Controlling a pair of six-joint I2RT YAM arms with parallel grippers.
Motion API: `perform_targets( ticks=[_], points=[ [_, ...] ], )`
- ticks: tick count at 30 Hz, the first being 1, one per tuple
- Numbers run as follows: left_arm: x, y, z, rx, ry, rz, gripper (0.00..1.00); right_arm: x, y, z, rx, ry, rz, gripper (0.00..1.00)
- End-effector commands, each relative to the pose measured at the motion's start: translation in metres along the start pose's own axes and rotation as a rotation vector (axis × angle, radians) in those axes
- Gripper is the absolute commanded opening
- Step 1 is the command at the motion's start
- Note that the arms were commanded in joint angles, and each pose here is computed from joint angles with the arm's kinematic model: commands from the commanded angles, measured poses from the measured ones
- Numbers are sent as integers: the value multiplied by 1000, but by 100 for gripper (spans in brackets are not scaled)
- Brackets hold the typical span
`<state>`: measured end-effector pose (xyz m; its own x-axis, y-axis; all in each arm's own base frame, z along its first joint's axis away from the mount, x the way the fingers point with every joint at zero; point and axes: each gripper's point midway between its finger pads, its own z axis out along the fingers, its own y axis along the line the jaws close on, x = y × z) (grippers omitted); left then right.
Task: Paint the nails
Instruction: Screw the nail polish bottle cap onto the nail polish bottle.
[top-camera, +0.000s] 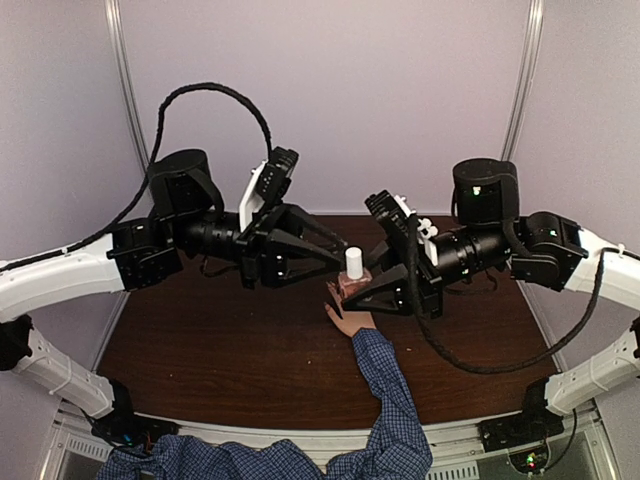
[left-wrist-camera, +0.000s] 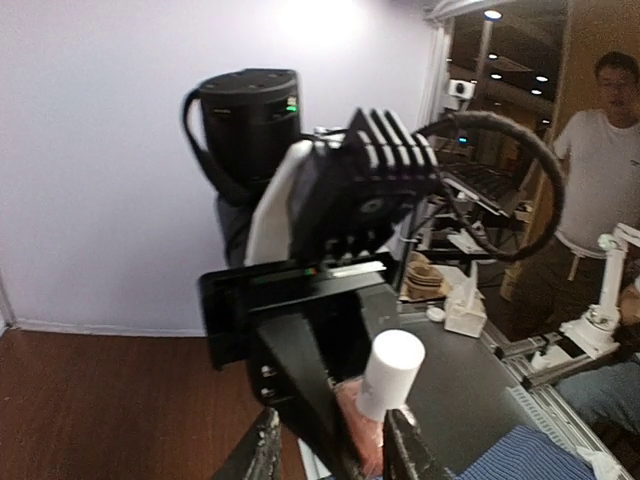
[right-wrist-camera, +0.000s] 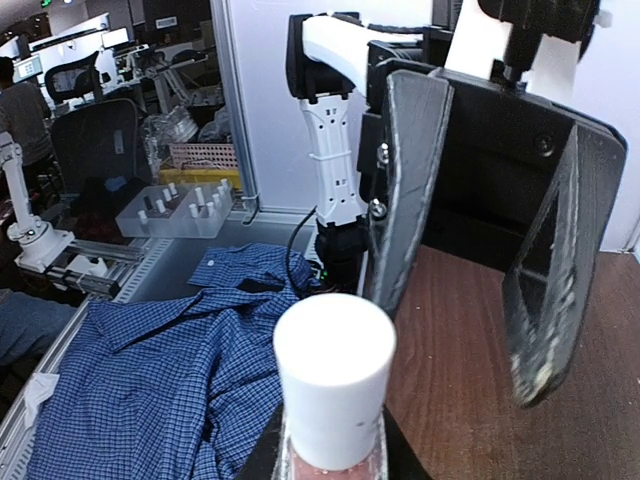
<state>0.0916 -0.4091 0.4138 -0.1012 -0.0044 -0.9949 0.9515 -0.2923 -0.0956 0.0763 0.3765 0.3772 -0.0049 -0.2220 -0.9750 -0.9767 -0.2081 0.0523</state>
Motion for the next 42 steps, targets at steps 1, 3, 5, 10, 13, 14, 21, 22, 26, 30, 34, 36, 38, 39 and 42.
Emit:
perform_targets(
  ticks=[1, 3, 5, 10, 13, 14, 21, 22, 26, 30, 34, 36, 38, 39, 42],
  points=[
    [-20, 27, -30, -283, -39, 45, 39, -9, -28, -13, 211, -24, -52, 0],
    [-28, 35, -46, -398, -60, 70, 42, -4, -48, -17, 325, -12, -32, 0],
    [-30, 46, -58, -503, -69, 68, 44, 5, -69, -21, 435, 19, -10, 0],
    [-27, 66, -74, -655, -60, 40, 47, 14, -94, -25, 567, 26, 19, 0],
    [-24, 75, -71, -678, -59, 11, 47, 18, -107, -31, 652, 33, 38, 0],
    [-23, 76, -68, -678, -56, 4, 47, 19, -112, -33, 685, 34, 45, 0],
    [-4, 97, -44, -746, 16, -13, 47, 34, -137, -46, 852, 56, 102, 0],
    [-2, 99, -40, -745, 20, -19, 47, 37, -139, -47, 868, 62, 107, 0],
    [3, 106, -26, -728, 1, -34, 48, 44, -143, -46, 891, 74, 123, 0],
    [4, 113, -18, -727, -2, -45, 48, 47, -147, -49, 922, 82, 124, 0],
    [4, 120, -14, -741, -18, -59, 47, 49, -149, -48, 956, 92, 119, 0],
    [4, 127, -17, -781, -32, -64, 46, 51, -150, -47, 970, 101, 117, 0],
    [4, 130, -16, -791, -40, -73, 45, 52, -150, -46, 980, 106, 113, 0],
    [3, 131, -16, -795, -44, -74, 45, 53, -150, -45, 986, 111, 111, 0],
    [2, 134, -13, -796, -58, -84, 42, 55, -152, -45, 1009, 123, 103, 0]
  ],
)
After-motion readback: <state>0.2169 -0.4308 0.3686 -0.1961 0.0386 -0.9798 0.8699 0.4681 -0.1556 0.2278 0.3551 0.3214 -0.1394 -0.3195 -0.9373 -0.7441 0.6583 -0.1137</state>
